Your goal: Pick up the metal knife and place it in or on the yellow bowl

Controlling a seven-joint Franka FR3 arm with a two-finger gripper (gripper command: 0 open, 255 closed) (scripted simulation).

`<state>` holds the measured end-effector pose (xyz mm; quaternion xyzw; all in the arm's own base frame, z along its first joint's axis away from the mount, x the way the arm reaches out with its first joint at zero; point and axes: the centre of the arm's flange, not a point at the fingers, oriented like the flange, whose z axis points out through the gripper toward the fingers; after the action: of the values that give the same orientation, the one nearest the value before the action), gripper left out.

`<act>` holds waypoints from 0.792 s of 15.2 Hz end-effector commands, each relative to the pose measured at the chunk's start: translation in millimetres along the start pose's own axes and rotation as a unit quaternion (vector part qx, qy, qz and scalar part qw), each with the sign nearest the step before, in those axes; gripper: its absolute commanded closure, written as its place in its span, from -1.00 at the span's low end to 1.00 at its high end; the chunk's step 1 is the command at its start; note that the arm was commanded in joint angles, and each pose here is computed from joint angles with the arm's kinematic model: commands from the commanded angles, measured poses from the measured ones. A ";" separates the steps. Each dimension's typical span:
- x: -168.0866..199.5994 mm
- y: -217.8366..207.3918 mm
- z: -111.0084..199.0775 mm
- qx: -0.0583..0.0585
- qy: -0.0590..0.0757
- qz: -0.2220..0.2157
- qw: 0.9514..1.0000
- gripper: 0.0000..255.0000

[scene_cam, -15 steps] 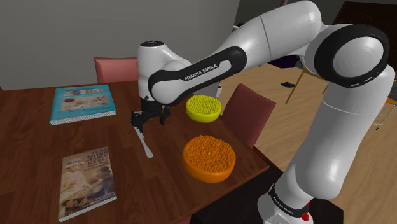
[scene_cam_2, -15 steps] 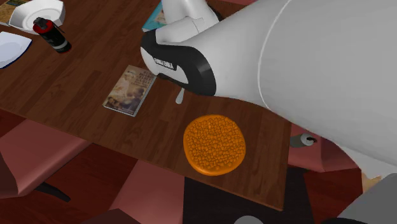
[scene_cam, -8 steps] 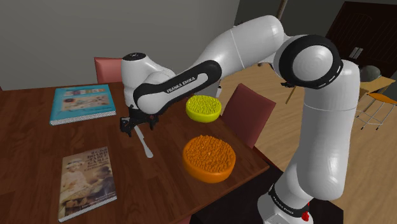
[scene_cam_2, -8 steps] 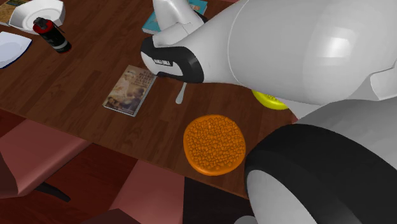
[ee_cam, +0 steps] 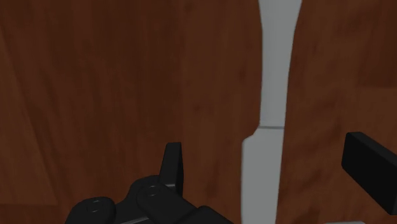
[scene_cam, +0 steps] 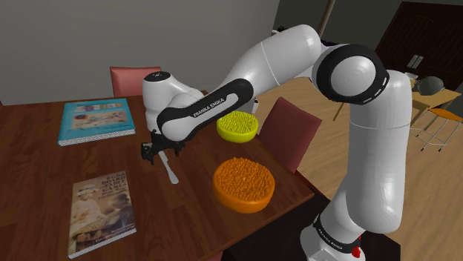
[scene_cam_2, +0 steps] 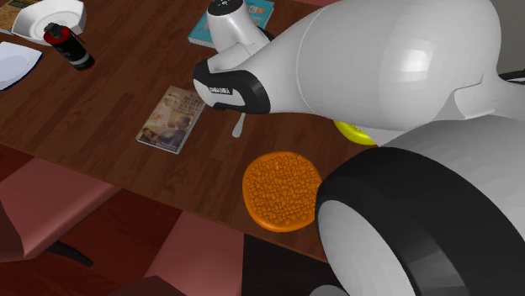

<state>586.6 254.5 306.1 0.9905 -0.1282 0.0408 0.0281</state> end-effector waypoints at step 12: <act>-0.9 -1.8 0.7 0.000 0.000 0.000 1.000 1.00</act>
<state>586.5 260.2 313.2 0.9906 -0.1262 0.0484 0.0228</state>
